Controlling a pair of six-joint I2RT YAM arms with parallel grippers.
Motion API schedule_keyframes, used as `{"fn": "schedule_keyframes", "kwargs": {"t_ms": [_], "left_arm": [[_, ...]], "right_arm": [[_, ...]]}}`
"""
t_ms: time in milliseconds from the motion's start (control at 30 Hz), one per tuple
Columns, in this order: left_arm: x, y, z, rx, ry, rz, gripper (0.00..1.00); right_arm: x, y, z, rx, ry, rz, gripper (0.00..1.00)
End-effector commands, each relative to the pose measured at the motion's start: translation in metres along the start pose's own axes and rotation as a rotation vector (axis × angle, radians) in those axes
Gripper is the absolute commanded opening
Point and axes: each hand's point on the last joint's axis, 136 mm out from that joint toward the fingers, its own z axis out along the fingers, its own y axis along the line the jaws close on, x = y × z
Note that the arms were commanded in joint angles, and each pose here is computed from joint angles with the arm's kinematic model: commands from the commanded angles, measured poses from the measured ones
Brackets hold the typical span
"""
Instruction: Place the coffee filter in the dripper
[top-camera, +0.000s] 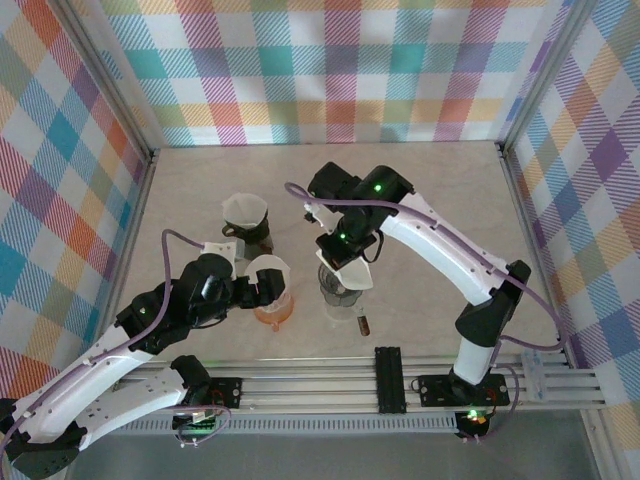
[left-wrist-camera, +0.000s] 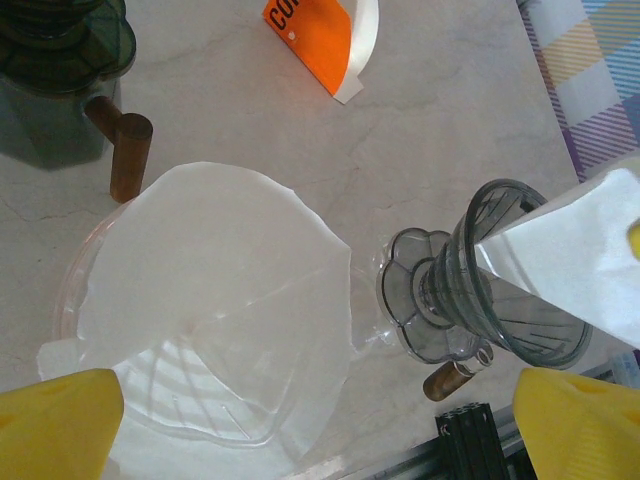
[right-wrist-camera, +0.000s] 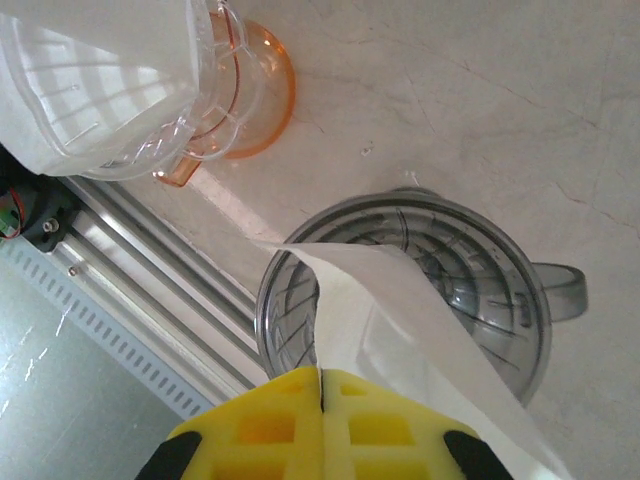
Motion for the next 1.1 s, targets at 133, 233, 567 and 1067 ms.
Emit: {"fn": "schedule_keyframes", "kwargs": {"t_ms": [133,233,567,1067], "left_arm": [[-0.008,-0.006,-0.009,0.036,-0.028,0.007,1.0],[-0.007,-0.007,-0.008,0.041,-0.026,0.006,1.0],[-0.009,-0.018,-0.007,0.075,-0.008,0.006,1.0],[-0.021,-0.068,0.016,0.137,0.068,0.108,0.83]], "right_arm": [[-0.003,-0.002,0.027,0.005,-0.001,0.004,0.0],[-0.003,-0.008,0.035,0.021,-0.005,0.02,0.0],[-0.006,-0.005,0.023,-0.014,-0.087,0.038,0.22],[0.018,-0.024,-0.024,0.022,-0.33,0.11,0.54]]}}
